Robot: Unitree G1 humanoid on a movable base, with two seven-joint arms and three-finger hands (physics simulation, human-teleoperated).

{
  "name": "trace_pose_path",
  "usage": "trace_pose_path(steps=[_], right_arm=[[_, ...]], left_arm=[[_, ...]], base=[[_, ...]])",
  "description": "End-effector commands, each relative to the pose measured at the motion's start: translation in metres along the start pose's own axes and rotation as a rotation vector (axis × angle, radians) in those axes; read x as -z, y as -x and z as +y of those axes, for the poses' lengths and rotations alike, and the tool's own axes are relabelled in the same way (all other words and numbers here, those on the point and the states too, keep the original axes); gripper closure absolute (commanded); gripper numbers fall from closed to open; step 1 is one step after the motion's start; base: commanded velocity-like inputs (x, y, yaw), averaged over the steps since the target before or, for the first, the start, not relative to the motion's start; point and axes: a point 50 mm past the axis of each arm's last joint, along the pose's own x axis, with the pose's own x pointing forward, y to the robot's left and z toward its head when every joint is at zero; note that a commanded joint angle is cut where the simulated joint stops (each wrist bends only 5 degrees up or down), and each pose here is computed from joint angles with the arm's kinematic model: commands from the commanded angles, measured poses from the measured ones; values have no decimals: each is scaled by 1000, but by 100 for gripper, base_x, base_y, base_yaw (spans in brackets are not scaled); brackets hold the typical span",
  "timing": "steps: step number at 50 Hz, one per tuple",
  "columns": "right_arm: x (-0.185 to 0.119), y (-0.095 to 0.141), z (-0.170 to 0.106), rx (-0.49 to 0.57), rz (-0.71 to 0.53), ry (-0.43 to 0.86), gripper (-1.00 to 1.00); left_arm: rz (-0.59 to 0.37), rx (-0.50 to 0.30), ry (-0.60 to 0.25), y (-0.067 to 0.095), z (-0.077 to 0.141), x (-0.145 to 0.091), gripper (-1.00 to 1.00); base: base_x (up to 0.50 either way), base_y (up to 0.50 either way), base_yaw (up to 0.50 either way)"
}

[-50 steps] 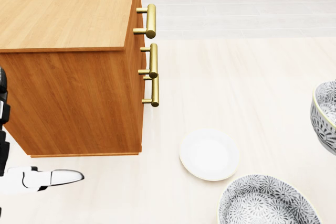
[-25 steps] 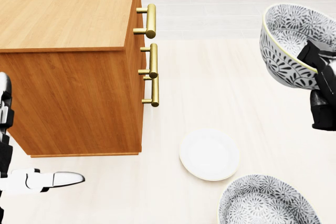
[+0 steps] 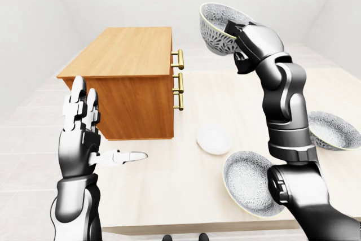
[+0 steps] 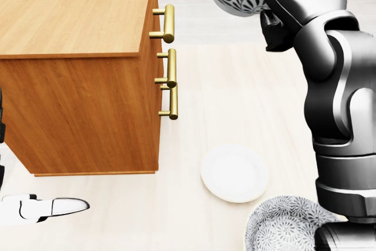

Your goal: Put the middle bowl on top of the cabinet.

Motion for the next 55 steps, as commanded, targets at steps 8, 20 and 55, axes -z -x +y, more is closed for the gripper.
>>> trace_pose_path(steps=[8,20,55], right_arm=[[-73,-61,-41,15,-168,-125,100],[-98,-86,-42,-5,-144,-149,100],[-171,-84,-7,-75,-248,-122,100]], left_arm=[[-4,1,-17,10,2,-7,-100],[26,-9,-25,18,9,-4,-100],[154,-34,-31,43,26,10,-100]], base=[[0,0,0],[0,0,0],[0,0,0]])
